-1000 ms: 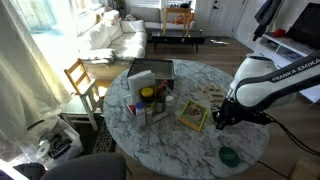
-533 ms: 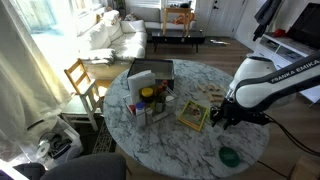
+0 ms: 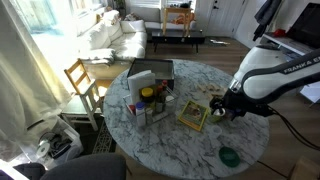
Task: Pick up the small black object from the can and put it in the clear measuring spoon
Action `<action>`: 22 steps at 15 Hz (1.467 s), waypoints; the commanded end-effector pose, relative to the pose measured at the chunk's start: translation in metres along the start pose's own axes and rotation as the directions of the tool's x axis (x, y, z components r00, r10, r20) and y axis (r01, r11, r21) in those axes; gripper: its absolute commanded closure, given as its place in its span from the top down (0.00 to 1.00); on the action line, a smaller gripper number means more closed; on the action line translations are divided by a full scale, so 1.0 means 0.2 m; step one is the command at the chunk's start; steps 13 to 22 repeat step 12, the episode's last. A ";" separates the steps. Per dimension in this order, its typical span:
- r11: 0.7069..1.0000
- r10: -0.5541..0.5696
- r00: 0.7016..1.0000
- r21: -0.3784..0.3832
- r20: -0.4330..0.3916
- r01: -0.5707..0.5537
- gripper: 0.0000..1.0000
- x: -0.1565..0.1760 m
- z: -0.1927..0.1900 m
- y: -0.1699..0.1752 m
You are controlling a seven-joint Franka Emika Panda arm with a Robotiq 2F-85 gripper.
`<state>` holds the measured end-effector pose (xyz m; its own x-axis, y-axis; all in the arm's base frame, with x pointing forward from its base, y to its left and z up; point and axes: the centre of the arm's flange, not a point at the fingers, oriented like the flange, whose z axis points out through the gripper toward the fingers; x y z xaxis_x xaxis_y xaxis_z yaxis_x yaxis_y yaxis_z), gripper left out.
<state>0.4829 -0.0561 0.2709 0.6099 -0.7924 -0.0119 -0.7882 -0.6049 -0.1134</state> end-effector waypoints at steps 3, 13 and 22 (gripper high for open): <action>0.992 0.120 0.992 -0.028 -0.024 -0.121 1.00 0.07 -0.40 0.07; 0.993 0.103 0.994 -0.054 0.024 -0.102 1.00 0.08 -0.54 0.02; 0.993 0.103 0.994 -0.054 0.024 -0.102 1.00 0.08 -0.54 0.02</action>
